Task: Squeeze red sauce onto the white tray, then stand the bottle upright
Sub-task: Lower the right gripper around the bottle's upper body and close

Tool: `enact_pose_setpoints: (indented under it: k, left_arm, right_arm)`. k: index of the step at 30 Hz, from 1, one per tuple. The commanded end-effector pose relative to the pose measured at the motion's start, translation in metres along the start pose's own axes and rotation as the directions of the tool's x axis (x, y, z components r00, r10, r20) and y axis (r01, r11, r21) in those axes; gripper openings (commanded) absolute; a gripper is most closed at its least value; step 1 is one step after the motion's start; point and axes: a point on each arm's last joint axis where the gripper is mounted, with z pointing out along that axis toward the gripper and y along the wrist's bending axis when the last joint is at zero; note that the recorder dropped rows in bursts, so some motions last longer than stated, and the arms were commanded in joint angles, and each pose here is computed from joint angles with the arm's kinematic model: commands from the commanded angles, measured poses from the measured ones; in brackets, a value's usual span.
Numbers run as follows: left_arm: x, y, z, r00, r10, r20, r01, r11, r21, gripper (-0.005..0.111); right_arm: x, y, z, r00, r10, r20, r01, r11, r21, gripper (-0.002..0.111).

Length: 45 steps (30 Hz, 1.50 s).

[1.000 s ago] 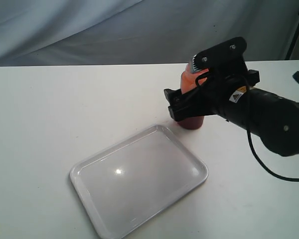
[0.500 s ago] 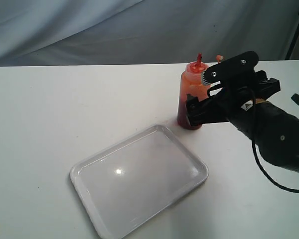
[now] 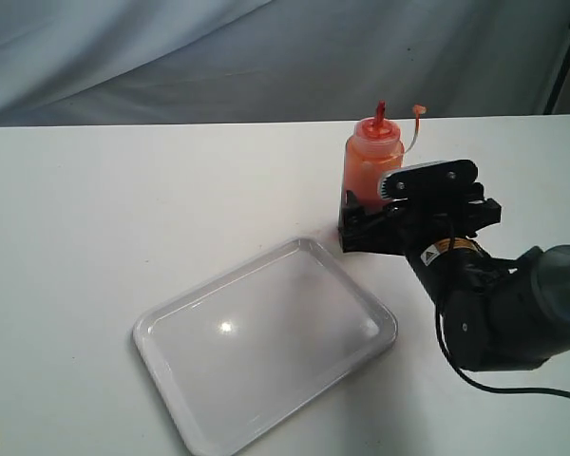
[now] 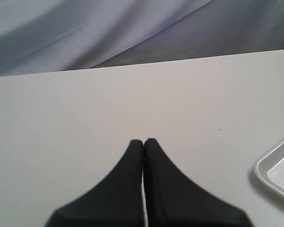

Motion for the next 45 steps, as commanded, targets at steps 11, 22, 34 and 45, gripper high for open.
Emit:
enact_pose_setpoints:
  k: [11,22,34,45]
  left_arm:
    - [0.0,-0.001,0.0,1.0,-0.007,0.012,0.007,1.0,0.006,0.001]
    - [0.0,-0.001,0.0,1.0,-0.005,0.012,0.004,1.0,0.006,0.001]
    - [0.0,-0.001,0.0,1.0,-0.007,0.012,0.007,1.0,0.006,0.001]
    - [0.0,-0.001,0.0,1.0,-0.005,0.012,0.005,1.0,0.006,0.001]
  right_arm:
    - [-0.028,0.014,0.035,0.994,0.082,0.077,-0.082,0.997,0.001,0.105]
    - [-0.011,0.005,0.044,0.998,0.011,0.063,-0.013,0.999,0.042,0.105]
    - [-0.014,0.01,0.055,0.992,-0.006,0.129,0.007,1.0,-0.013,0.105]
    - [-0.018,0.015,0.073,0.997,0.052,0.06,-0.052,0.999,-0.003,0.096]
